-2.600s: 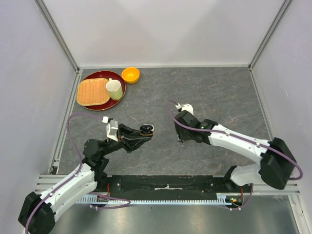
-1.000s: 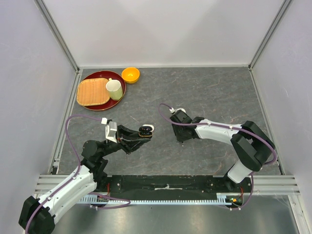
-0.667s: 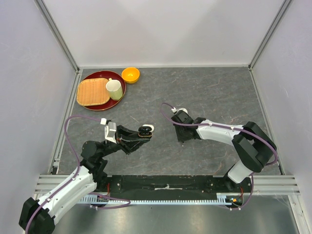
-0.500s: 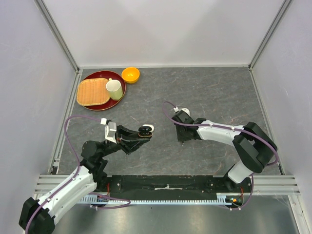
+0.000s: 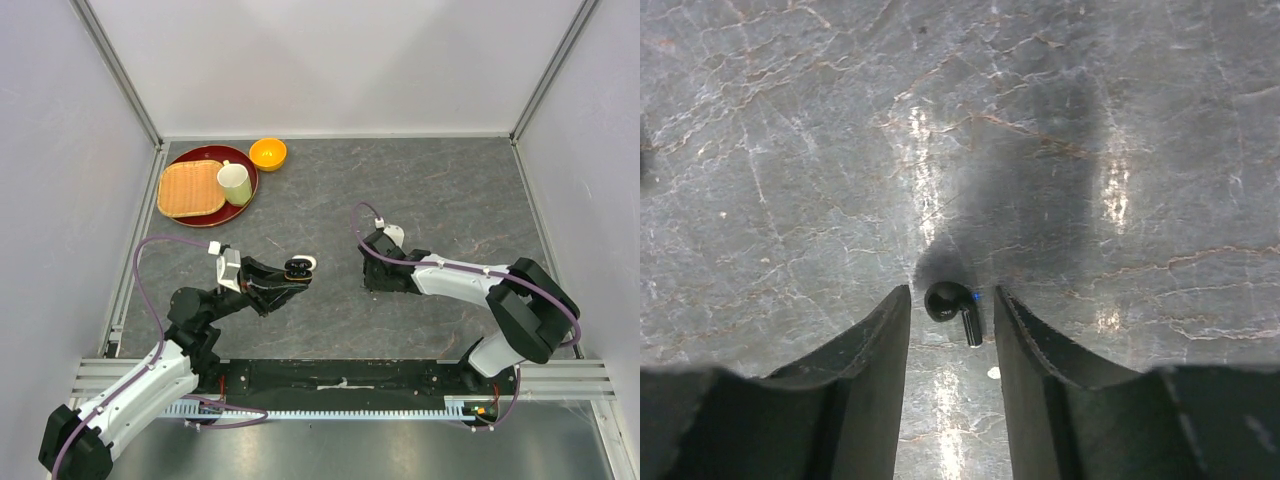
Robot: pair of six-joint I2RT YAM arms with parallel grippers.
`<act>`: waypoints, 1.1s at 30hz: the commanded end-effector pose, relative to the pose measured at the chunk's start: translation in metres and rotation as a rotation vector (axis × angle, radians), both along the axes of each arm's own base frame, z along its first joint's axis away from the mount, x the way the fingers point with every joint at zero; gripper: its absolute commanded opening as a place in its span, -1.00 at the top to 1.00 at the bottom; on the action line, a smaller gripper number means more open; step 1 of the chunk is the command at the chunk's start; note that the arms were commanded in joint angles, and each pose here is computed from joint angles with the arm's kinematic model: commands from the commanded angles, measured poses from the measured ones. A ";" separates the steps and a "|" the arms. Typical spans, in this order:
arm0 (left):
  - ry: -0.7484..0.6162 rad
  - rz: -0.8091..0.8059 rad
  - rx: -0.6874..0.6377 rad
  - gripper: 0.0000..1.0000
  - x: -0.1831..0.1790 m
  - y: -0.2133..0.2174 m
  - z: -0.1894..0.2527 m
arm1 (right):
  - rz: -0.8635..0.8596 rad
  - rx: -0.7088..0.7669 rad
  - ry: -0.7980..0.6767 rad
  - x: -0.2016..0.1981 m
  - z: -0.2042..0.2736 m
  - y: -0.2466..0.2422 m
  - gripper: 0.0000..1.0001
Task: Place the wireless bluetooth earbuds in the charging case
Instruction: Pick up the earbud from the center of the board.
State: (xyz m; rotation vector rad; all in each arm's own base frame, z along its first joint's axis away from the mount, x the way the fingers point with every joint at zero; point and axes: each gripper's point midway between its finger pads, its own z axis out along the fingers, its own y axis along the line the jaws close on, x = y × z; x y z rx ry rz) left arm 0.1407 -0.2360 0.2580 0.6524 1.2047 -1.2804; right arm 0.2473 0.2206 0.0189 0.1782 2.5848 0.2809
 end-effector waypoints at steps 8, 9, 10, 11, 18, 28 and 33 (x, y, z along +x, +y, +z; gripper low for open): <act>-0.028 0.020 -0.017 0.96 0.004 0.000 0.009 | 0.204 -0.087 0.016 -0.007 -0.004 -0.002 -0.04; -0.030 0.020 -0.017 0.95 0.004 0.000 0.009 | 0.214 -0.094 0.019 -0.007 -0.005 -0.002 -0.02; -0.030 0.020 -0.017 0.95 0.004 0.000 0.009 | 0.238 -0.109 0.025 -0.007 -0.007 -0.002 -0.01; -0.030 0.020 -0.017 0.96 0.004 0.000 0.009 | 0.248 -0.119 0.026 -0.006 -0.008 -0.003 0.01; -0.028 0.020 -0.017 0.96 0.004 0.000 0.011 | 0.285 -0.137 0.022 -0.001 -0.008 0.002 0.12; -0.026 0.022 -0.015 0.96 0.003 0.001 0.010 | 0.324 -0.172 0.035 -0.003 -0.009 -0.002 0.25; -0.024 0.019 -0.012 0.96 0.003 0.000 0.009 | 0.326 -0.182 0.052 -0.006 -0.012 -0.004 0.24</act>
